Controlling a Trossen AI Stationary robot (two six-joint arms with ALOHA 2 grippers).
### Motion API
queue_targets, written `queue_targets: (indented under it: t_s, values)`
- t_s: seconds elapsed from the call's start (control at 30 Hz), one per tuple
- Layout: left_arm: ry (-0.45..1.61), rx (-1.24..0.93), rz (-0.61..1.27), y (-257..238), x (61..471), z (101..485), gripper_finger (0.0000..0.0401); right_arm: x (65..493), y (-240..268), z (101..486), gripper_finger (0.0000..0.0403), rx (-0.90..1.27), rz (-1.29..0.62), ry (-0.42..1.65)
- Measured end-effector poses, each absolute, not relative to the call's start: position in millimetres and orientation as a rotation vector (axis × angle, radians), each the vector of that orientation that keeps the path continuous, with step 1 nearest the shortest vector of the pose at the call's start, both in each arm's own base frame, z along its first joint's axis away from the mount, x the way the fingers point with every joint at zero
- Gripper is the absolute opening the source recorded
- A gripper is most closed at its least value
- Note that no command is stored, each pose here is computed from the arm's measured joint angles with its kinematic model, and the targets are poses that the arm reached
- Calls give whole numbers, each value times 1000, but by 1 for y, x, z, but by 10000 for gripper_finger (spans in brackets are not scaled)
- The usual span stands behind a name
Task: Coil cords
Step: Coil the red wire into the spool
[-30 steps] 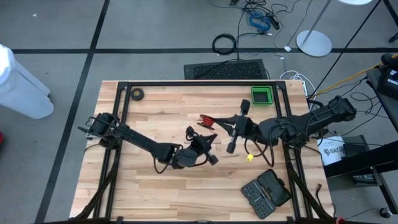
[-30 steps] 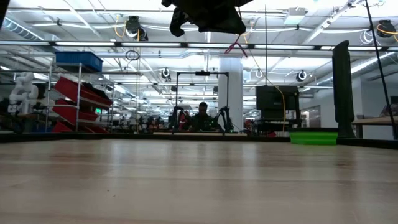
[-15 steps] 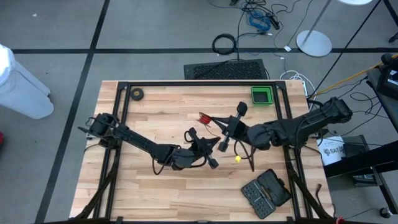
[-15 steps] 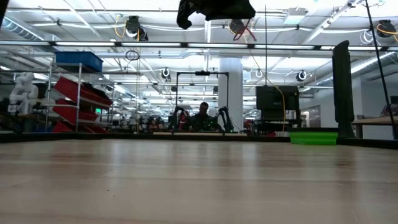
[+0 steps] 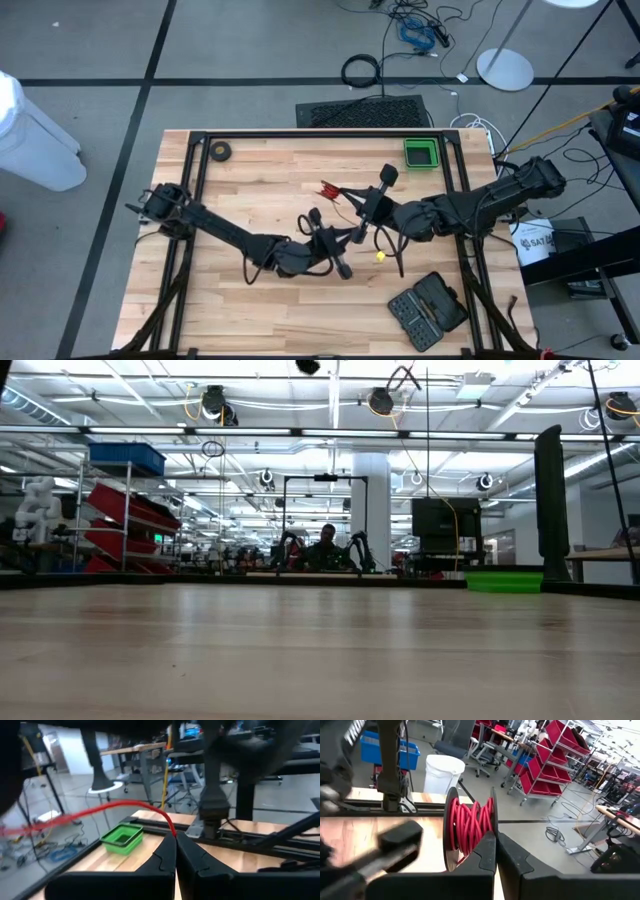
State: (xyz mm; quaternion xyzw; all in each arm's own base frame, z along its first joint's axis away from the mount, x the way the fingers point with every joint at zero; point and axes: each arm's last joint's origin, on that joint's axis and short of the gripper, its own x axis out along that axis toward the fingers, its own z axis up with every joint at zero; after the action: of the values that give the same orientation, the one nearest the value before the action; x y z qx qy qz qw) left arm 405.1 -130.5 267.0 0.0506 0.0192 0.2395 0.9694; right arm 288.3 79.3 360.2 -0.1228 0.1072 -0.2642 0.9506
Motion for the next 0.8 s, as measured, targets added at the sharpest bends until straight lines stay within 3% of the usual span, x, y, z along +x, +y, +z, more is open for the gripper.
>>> queue_targets:
  t_s: [0.8]
  values:
    - [188, 238, 497, -148, 387, 317, 1, 287, 81, 358, 0, -288, -515, 248]
